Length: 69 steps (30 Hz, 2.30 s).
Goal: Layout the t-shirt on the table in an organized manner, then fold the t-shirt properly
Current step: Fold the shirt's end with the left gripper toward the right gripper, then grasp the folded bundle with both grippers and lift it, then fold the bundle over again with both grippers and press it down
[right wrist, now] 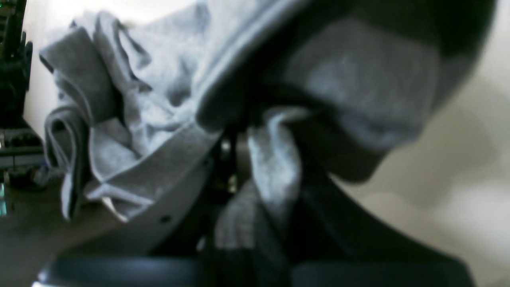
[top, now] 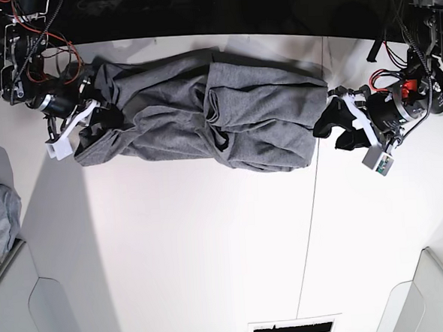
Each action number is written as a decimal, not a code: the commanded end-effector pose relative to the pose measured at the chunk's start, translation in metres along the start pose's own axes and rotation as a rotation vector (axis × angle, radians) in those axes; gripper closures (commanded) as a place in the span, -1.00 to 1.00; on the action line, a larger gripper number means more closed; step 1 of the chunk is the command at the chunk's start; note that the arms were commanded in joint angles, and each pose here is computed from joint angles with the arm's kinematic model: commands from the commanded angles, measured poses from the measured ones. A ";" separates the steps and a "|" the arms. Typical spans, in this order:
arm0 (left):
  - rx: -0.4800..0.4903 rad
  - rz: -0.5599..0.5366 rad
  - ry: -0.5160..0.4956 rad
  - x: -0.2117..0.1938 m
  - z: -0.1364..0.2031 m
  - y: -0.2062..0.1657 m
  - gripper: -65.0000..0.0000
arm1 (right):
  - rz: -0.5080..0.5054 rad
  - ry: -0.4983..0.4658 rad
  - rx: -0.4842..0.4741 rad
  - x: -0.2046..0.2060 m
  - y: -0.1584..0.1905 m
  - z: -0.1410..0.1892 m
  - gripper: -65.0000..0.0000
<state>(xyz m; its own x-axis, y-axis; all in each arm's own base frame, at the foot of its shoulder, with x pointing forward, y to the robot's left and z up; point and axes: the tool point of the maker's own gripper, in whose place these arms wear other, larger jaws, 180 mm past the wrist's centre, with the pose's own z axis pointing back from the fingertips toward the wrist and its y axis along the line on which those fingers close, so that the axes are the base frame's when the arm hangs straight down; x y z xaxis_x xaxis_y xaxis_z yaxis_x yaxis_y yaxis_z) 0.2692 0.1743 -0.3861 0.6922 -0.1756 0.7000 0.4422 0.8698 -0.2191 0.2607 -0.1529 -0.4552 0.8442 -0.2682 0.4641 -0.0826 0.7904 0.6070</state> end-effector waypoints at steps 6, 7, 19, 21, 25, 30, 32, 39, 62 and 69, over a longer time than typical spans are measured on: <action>-0.026 0.049 -0.016 -0.023 0.004 -0.014 -0.22 | 0.058 -0.181 -0.054 0.068 -0.018 0.043 1.00; -0.038 0.065 -0.015 -0.027 0.001 -0.019 -0.22 | 0.068 -0.194 -0.057 0.074 -0.017 0.048 1.00; -0.208 0.216 0.045 -0.068 -0.067 -0.092 -0.22 | 0.234 -0.278 0.144 0.099 0.091 0.034 1.00; -0.212 0.221 0.041 -0.067 -0.068 -0.095 -0.22 | 0.249 -0.276 0.202 0.094 0.119 0.022 1.00; -0.212 0.220 0.044 -0.068 -0.068 -0.095 -0.22 | 0.255 -0.272 0.328 0.083 0.174 -0.003 1.00; -0.212 0.220 0.046 -0.068 -0.068 -0.095 -0.22 | 0.345 -0.221 0.385 0.060 0.230 -0.037 1.00; -0.212 0.220 0.045 -0.068 -0.068 -0.095 -0.22 | 0.410 -0.185 0.382 0.046 0.245 -0.050 1.00; -0.219 0.225 0.065 -0.071 -0.067 -0.096 -0.22 | 0.557 -0.118 0.444 0.012 0.288 -0.068 -0.23; -0.178 0.149 -0.218 0.030 0.025 -0.035 0.67 | 0.636 -0.391 0.190 0.151 0.246 -0.058 1.00; -0.316 -0.047 -0.166 0.030 -0.013 -0.117 0.69 | 0.571 -0.256 0.174 0.146 0.215 -0.118 1.00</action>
<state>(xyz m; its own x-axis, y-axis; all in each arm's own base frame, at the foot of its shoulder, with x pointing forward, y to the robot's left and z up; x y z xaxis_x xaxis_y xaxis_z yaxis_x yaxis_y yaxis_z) 0.2404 0.0619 -0.3607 0.6023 -0.1444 0.7851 0.6339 0.6843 -0.3604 0.4146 0.0395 -0.3583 0.5510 0.0617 0.8322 -0.5659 0.7605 0.3183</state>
